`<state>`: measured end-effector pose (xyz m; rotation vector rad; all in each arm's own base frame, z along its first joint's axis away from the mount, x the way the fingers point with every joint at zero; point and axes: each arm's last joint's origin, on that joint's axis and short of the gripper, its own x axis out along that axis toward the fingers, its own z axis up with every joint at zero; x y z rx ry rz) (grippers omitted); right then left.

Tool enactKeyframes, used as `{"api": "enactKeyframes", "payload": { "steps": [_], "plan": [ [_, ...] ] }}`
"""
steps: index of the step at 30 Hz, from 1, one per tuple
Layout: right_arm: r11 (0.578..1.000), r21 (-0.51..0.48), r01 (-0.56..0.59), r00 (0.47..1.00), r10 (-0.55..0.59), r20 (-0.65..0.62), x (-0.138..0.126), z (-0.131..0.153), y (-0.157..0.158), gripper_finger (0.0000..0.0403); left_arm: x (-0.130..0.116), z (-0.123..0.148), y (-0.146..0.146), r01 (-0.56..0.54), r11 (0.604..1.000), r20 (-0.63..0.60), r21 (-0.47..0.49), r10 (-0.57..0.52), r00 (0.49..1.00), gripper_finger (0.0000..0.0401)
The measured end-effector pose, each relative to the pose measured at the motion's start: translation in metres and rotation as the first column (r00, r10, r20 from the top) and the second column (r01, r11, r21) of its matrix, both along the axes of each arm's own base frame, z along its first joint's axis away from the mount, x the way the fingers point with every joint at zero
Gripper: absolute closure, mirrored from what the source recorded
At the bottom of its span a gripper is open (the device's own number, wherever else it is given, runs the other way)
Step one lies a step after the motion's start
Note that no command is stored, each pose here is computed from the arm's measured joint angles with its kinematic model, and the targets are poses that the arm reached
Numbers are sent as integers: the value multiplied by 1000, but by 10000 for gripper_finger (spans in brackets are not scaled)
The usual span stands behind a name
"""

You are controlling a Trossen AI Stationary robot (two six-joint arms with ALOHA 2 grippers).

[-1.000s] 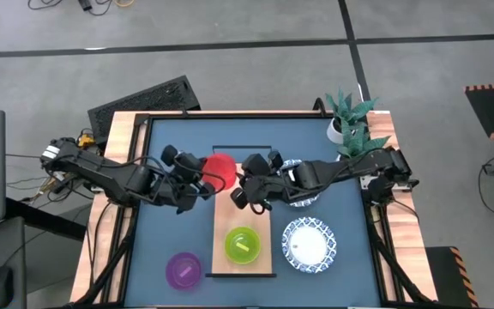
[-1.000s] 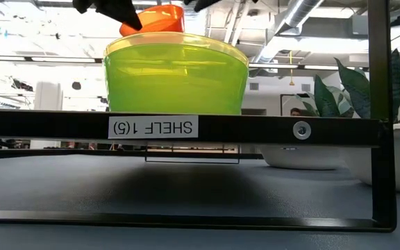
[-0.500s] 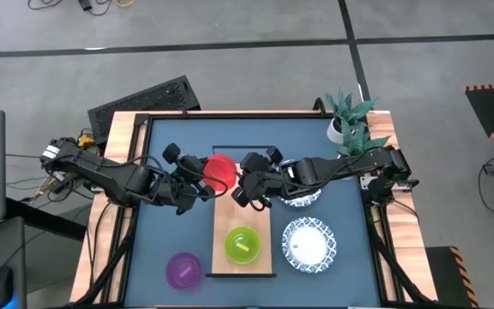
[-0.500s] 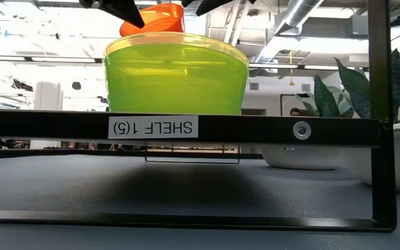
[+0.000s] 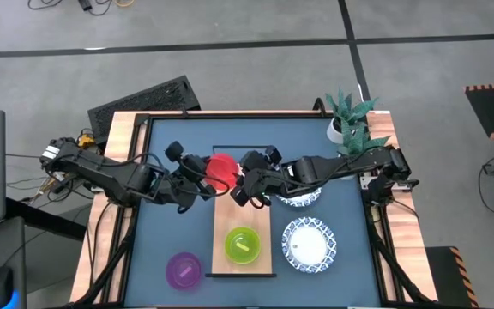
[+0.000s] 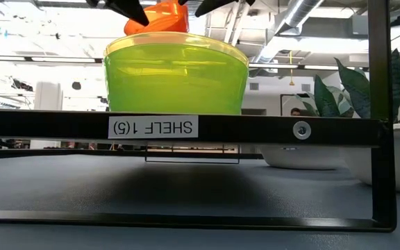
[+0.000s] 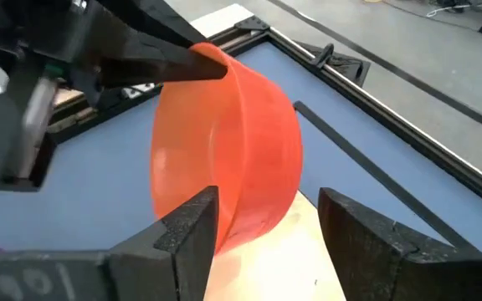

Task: Place and stack bowls onto a shelf
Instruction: Stack the orange bowl on top of the yellow bowl on the shelf

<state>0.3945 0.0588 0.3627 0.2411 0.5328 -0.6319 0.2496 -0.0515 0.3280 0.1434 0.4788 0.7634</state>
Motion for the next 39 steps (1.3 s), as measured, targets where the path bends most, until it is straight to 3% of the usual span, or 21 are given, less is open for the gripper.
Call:
{"api": "enactKeyframes", "payload": {
  "steps": [6, 10, 13, 20, 28, 34, 39],
  "plan": [
    [999, 35, 6, 1000, -6, -9, 1, -3, -9, 176, 1, 1, 0, 25, 1000, -17, 15, -24, 1000, 401],
    [999, 41, -2, 999, 4, -37, 0, -5, -8, 199, 6, 4, -4, 134, 991, -49, 30, -132, 990, 401],
    [997, 67, -25, 998, 29, -54, -1, -7, -7, 238, 9, 6, -7, 177, 983, -51, 51, -174, 983, 401],
    [994, 105, 14, 998, -7, -70, -4, -10, -9, 378, 12, 9, -8, 192, 981, -7, 40, -192, 981, 401],
    [982, 184, 35, 996, -19, -87, -6, -13, -8, 381, 15, 11, -10, 294, 956, -11, 17, -294, 956, 384],
    [975, 224, 3, 995, 18, -95, -7, -14, -3, 381, 3, 24, -9, 342, 940, 30, 9, -342, 939, 314],
    [954, 295, -45, 990, 82, -112, -10, -15, 11, 381, -17, 42, -4, 357, 933, 141, -38, -349, 927, 252]
  ]
}}
